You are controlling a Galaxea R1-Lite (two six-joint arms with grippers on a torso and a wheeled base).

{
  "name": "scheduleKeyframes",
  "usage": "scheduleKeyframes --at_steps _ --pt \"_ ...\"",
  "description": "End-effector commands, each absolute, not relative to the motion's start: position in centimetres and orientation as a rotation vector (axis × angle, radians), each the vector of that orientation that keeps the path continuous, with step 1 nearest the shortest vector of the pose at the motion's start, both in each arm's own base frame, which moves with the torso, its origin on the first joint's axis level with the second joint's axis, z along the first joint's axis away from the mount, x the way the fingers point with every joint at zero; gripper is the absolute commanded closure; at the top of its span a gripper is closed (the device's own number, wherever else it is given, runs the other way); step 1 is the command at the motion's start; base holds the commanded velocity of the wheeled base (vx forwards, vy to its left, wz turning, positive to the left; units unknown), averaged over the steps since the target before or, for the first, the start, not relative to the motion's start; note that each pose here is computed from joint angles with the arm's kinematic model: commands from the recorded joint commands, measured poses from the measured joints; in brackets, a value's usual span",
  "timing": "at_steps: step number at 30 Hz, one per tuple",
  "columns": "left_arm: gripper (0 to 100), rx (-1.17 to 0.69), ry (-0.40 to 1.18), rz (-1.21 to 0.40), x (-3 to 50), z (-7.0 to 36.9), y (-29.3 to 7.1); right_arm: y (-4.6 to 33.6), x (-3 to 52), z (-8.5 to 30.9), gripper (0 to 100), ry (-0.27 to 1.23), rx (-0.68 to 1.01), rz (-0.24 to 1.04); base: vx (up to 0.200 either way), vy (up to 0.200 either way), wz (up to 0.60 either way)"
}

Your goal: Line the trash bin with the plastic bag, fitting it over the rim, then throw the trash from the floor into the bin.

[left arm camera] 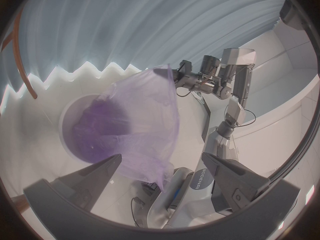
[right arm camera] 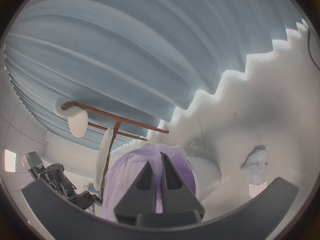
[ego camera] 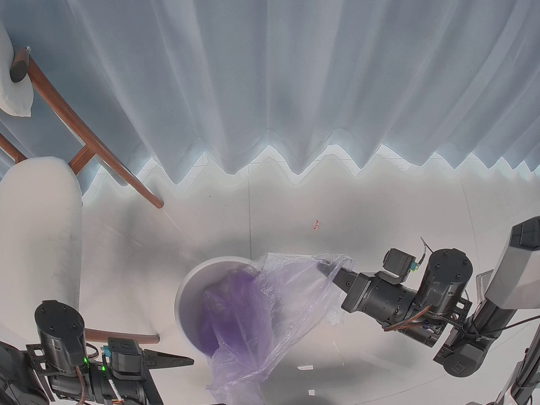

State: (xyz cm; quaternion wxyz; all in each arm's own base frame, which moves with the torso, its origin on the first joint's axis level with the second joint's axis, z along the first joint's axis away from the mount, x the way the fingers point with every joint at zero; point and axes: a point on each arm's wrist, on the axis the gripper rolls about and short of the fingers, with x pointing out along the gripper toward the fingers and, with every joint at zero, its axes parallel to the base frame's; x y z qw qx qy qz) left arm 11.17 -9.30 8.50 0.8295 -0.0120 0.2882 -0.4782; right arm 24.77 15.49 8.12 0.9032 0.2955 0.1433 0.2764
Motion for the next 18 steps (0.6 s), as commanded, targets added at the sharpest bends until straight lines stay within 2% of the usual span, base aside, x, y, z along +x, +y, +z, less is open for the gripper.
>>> scheduleKeyframes --at_steps 1,18 --pt "0 -0.020 0.573 -1.031 10.3 9.0 -8.9 15.6 24.8 8.1 100 0.287 0.612 0.576 0.000 0.000 0.00" --pt "0 0.123 0.825 -0.964 10.9 4.8 -11.3 15.6 24.9 8.1 100 0.283 0.614 0.579 0.000 0.000 0.00"
